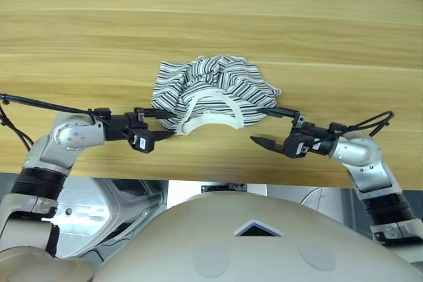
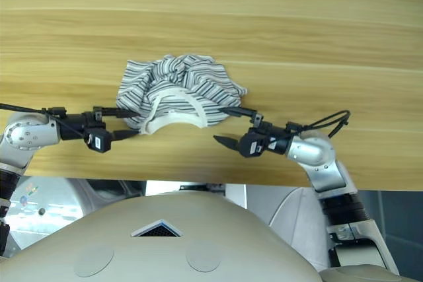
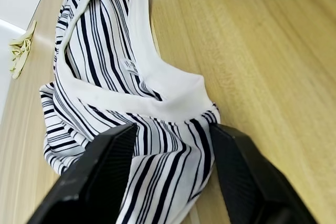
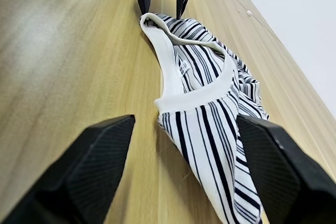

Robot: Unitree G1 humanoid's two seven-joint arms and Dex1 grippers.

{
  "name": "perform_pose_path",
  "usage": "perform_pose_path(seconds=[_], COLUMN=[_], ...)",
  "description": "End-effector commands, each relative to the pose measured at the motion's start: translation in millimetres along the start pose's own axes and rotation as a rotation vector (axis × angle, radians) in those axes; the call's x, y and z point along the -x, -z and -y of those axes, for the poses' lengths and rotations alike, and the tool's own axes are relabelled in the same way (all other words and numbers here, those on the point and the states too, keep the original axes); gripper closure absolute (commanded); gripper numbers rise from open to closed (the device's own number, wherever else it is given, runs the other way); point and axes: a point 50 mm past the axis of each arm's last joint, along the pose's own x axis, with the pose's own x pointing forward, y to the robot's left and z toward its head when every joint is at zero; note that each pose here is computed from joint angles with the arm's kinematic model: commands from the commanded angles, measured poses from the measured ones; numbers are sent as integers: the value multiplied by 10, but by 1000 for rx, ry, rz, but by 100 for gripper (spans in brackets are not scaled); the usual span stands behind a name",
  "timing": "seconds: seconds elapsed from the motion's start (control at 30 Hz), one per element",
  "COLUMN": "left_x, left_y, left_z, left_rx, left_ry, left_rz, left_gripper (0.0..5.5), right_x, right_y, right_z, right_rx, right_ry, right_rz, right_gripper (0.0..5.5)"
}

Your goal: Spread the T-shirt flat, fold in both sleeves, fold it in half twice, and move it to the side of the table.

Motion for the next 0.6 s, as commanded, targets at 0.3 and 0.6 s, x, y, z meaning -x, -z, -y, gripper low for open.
perform_pose_path(seconds=[0.3, 0.6], left_x=[50, 91], left_y=[-56, -84], left_z=[-55, -24], left_rx=[-1, 30], left_ry=[17, 78], left_rz=[10, -6], left_gripper=[292, 292], right_x=[-36, -43], right_y=[166, 199], right_z=[77, 47], right_rx=[15, 16], right_ry=[23, 19], right_rz=[-130, -151], right_gripper=[193, 193])
